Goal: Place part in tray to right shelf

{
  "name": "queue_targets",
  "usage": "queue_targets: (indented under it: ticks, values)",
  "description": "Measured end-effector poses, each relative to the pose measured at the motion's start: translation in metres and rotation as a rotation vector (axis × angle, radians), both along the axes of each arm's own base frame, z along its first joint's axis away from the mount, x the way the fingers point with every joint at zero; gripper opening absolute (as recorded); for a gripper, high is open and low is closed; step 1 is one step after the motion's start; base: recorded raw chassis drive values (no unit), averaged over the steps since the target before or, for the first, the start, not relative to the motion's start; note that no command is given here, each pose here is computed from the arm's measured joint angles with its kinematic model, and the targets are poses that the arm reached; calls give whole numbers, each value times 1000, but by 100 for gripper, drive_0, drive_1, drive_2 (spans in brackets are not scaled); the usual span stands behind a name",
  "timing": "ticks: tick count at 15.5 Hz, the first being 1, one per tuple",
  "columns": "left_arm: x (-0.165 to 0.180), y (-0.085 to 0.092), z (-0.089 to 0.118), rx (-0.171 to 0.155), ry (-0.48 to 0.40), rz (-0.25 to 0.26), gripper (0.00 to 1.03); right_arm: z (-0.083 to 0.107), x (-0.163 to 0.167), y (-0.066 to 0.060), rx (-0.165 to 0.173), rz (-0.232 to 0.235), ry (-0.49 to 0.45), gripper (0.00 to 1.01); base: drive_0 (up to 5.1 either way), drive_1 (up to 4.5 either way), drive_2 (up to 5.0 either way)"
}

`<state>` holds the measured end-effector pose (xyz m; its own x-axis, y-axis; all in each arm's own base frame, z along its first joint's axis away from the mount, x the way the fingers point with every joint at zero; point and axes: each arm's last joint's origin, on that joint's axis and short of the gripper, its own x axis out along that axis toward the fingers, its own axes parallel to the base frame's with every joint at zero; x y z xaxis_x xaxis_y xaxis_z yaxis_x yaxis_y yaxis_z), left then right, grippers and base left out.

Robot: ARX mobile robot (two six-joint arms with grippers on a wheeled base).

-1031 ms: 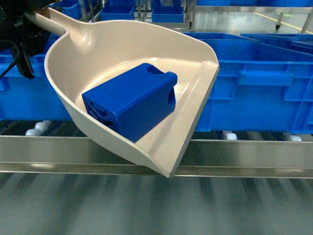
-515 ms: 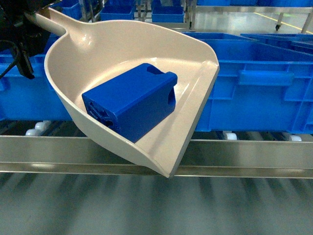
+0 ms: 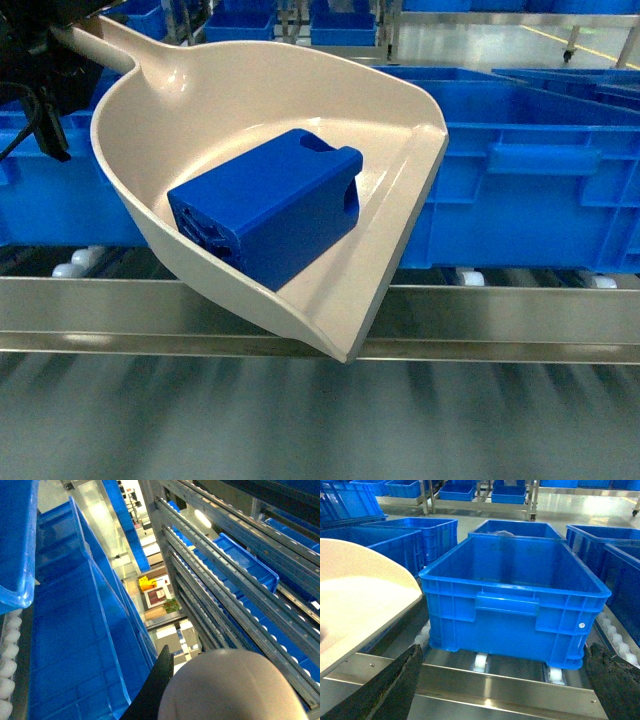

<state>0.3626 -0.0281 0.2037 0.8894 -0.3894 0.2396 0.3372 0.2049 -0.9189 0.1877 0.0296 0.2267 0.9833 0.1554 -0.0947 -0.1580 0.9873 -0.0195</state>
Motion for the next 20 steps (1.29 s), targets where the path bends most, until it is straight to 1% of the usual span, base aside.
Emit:
queue_targets:
  ticks: [6,7,8,9,10,11,12,13,14,15,16,17,18,19,20]
  values:
    - [0,0,0,0,0,0,12,0,0,0,0,0,0,98,0,0,0]
    - [1,-2,1,-9,158,75,12,0,0,0,0,0,0,98,0,0,0]
    - [-5,-1,9,-14,232,166,12,0,0,0,0,0,1,98,0,0,0]
    - [-10,0,22,-19,217,174,12,0,0,0,0,0,0,98,0,0,0]
    - [-12,1,29,-36,182,172,12,0,0,0,0,0,0,98,0,0,0]
    - [-12,4,30,-44,170,169,12,0,0,0,0,0,0,98,0,0,0]
    - [-12,9,31,-46,159,179,12,0,0,0,0,0,0,98,0,0,0]
    - [-13,16,36,-54,139,198,12,0,0,0,0,0,0,98,0,0,0]
    - [-14,27,46,-59,111,232,12,0,0,0,0,0,0,98,0,0,0]
    - [-12,43,62,-68,70,293,12,0,0,0,0,0,0,98,0,0,0]
    - [-9,60,77,-73,28,369,12,0,0,0,0,0,0,98,0,0,0]
    - [-5,77,90,-63,13,448,12,0,0,0,0,0,0,98,0,0,0]
    - [3,93,100,-44,3,532,12,0,0,0,0,0,0,98,0,0,0]
    - [17,106,106,-14,13,628,12,0,0,0,0,0,0,98,0,0,0]
    - [33,112,111,27,27,694,12,0,0,0,0,0,0,98,0,0,0]
